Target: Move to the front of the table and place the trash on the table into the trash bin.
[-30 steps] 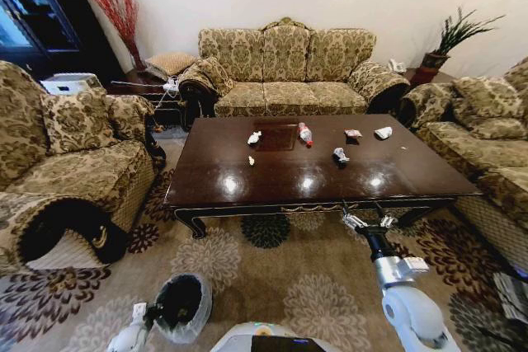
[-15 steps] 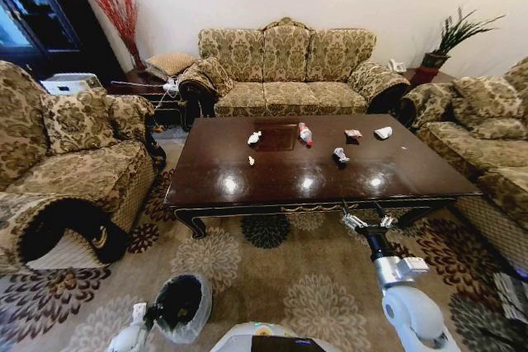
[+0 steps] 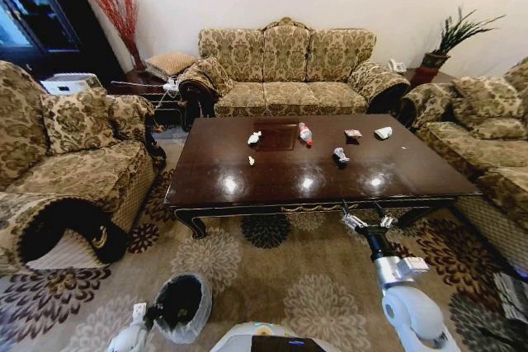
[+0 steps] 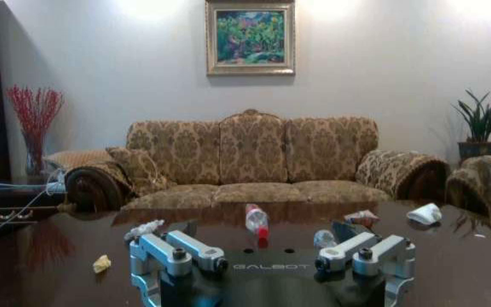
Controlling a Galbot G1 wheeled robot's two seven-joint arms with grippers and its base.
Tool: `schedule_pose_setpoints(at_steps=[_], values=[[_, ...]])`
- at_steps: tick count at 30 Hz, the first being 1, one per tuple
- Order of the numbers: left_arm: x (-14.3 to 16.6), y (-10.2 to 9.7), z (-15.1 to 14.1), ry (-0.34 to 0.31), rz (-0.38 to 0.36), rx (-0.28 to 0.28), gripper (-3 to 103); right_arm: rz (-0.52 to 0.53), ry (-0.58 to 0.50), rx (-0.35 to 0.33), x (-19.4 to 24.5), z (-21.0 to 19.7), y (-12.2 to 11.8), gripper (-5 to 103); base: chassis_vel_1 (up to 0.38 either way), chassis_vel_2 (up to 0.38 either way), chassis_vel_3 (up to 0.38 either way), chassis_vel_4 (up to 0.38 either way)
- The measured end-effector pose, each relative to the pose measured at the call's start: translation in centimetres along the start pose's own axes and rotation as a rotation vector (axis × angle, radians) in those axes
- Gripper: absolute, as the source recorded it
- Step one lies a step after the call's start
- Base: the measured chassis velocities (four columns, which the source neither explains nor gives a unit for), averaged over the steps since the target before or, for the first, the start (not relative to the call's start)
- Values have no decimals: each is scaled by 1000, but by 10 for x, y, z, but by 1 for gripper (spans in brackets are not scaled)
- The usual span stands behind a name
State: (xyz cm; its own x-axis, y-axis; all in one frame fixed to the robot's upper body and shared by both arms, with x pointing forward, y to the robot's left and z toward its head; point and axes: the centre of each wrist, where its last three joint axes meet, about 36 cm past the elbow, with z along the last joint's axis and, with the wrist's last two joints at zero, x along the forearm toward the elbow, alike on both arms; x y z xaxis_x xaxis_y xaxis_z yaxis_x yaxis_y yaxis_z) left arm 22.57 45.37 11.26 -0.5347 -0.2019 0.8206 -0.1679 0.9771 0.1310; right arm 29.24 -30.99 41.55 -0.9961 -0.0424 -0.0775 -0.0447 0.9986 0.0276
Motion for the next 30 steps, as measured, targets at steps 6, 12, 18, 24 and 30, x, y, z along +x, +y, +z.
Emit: schedule_pose_setpoints(at_steps=[6, 12, 18, 24, 30], values=[[0, 0, 0, 0, 0, 0, 3, 0, 0, 0, 0, 0, 0, 100, 0, 0, 0, 0], [0, 0, 0, 0, 0, 0, 3, 0, 0, 0, 0, 0, 0, 100, 0, 0, 0, 0], [0, 0, 0, 0, 0, 0, 3, 0, 0, 0, 0, 0, 0, 100, 0, 0, 0, 0], [13, -5, -2, -75, 6, -10, 1, 0, 0, 0, 0, 0, 0, 100, 0, 0, 0, 0], [44, -8, -20, -301, -16, -24, 0, 0, 0, 0, 0, 0, 0, 100, 0, 0, 0, 0]])
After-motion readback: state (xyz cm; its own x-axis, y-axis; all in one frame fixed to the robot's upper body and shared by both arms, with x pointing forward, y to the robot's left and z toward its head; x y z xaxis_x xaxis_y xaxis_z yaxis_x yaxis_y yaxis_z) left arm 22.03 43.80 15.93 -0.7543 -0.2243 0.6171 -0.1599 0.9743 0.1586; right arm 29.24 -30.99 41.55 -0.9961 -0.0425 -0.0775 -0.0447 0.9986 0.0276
